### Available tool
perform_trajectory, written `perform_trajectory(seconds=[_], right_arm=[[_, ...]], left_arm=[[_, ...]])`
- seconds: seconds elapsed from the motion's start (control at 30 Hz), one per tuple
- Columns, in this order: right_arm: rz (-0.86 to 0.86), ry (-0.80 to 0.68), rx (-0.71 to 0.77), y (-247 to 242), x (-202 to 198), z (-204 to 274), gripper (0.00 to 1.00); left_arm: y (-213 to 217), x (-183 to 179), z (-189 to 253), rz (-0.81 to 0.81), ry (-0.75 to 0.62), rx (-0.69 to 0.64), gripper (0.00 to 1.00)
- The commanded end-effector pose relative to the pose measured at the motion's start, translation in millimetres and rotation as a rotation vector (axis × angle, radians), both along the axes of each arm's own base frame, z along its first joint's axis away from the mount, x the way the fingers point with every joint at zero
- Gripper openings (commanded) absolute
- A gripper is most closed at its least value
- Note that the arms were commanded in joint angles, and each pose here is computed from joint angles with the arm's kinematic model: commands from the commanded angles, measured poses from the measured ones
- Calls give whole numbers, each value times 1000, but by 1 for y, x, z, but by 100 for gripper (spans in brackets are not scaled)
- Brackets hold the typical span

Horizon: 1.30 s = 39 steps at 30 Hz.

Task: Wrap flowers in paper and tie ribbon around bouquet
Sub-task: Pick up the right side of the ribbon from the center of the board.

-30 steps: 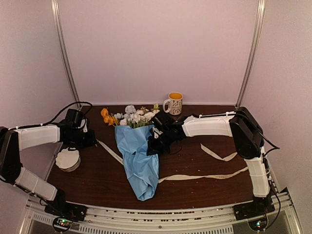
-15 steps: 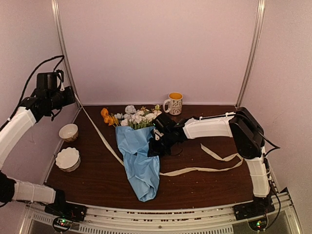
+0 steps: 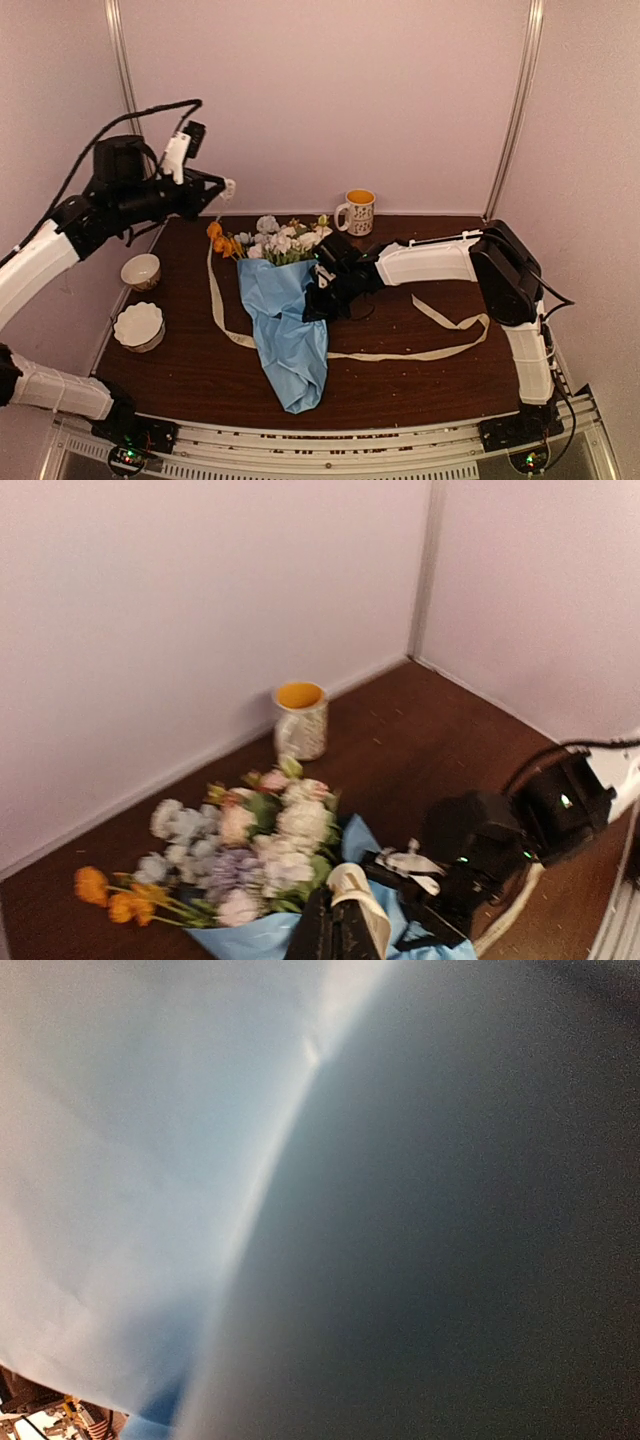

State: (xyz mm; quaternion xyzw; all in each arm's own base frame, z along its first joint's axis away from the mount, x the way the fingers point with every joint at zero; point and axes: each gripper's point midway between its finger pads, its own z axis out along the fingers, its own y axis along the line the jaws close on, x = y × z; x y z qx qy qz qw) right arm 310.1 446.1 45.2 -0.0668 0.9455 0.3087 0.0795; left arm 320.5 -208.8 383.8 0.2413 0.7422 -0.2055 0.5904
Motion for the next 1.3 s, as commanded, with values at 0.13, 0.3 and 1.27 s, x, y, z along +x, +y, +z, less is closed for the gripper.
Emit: perform_trajectory(seconds=[0.13, 0.3, 1.27], right_arm=[[-33, 29, -1, -7, -7, -13, 0], [-30, 22, 22, -3, -13, -10, 0], [-186, 85, -555, -312, -10, 28, 100]], left_arm=[[-112, -16, -173, -341, 427, -97, 0], [-116, -12, -249, -307, 588, -56, 0], [-98, -38, -404, -236, 897, 86, 0]])
